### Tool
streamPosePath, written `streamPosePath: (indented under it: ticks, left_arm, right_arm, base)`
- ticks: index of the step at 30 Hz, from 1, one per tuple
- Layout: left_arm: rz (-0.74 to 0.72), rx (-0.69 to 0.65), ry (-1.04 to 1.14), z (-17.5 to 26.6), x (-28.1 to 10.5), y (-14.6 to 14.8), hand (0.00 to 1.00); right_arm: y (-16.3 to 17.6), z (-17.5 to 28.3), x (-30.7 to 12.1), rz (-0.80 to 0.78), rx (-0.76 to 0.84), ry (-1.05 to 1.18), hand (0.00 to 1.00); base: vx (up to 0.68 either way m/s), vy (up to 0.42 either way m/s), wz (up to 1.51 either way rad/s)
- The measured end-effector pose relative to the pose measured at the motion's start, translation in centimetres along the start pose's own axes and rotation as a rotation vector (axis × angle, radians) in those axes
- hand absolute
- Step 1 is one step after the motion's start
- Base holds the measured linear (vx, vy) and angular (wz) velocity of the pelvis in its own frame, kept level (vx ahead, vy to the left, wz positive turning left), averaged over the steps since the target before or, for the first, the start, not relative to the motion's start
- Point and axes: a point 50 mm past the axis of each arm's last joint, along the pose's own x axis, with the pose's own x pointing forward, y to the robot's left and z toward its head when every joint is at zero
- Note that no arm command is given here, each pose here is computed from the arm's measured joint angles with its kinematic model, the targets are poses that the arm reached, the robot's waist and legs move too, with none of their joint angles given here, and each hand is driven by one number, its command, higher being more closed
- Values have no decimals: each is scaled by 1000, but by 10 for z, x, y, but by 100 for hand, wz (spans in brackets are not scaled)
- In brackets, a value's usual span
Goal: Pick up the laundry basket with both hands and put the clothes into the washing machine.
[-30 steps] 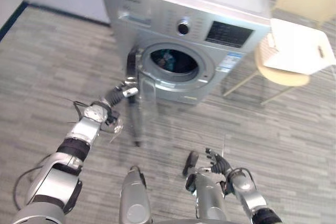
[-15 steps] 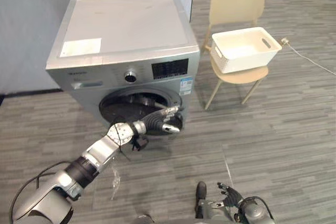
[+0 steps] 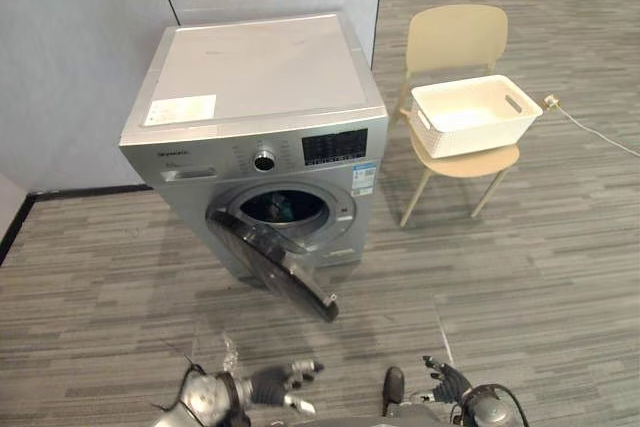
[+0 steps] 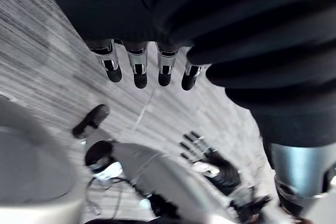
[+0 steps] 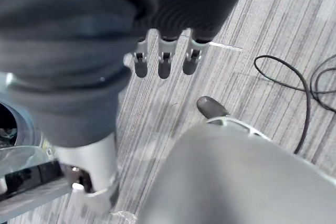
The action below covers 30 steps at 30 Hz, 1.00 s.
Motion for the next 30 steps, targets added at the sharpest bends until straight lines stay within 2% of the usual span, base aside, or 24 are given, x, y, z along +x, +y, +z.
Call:
streamPosePath:
  ticks: [2, 4, 6, 7, 8, 9, 10, 11, 13, 16, 18, 21, 25, 30]
  left_arm:
    - [6, 95, 137, -12, 30, 0, 0]
    - [92, 167, 204, -5, 45, 25, 0]
    - [375, 322, 282, 26, 39, 103, 0]
    - [466, 366, 297, 38, 30, 128, 0]
    - [618, 455, 360, 62, 2, 178, 0]
    - [804, 473, 411, 75, -37, 218, 0]
    - [904, 484, 416, 86, -58, 236, 0]
    - [1077, 495, 412, 112, -94, 263, 0]
    - [1308, 507, 357, 156, -145, 290, 0]
    - [1491, 554, 177, 215, -164, 294, 0]
    - [1572, 609, 5, 258, -160, 284, 0]
    - [1627, 701, -308, 329, -140, 253, 0]
    - [1631, 751, -329, 335, -125, 244, 0]
    - [1576, 700, -232, 290, -103, 244, 0]
  right_arm:
    - [0, 23, 3, -14, 3, -90, 0]
    - [-6, 48, 5, -47, 8, -176, 0]
    - [-14, 82, 6, -107, 9, -290, 0]
    - [-16, 87, 5, -121, 11, -312, 0]
    - [-19, 96, 4, -143, 16, -350, 0]
    - [-22, 105, 0, -171, 33, -395, 0]
    - [-23, 109, -2, -186, 40, -416, 0]
    - [-26, 113, -8, -215, 72, -454, 0]
    - [-30, 123, -16, -247, 104, -522, 0]
    - [-24, 126, -18, -253, 170, -563, 0]
    - [-20, 129, -18, -261, 197, -586, 0]
    - [-19, 130, -19, -286, 220, -602, 0]
    - [-17, 125, -17, -293, 240, -585, 0]
    - [-15, 116, -12, -290, 268, -542, 0]
  base:
    - [-87, -5, -24]
    - [-136, -4, -25]
    - [-279, 6, -24]
    - [-275, 9, -28]
    - [-344, 7, -36]
    - [-290, -1, -34]
    - [-334, -20, -24]
    - [-201, -30, -16]
    - [-185, -43, -25]
    - [75, -7, -4]
    - [74, -62, -9]
    - [95, 2, -3]
    - [58, 5, -12]
    - [20, -40, 7]
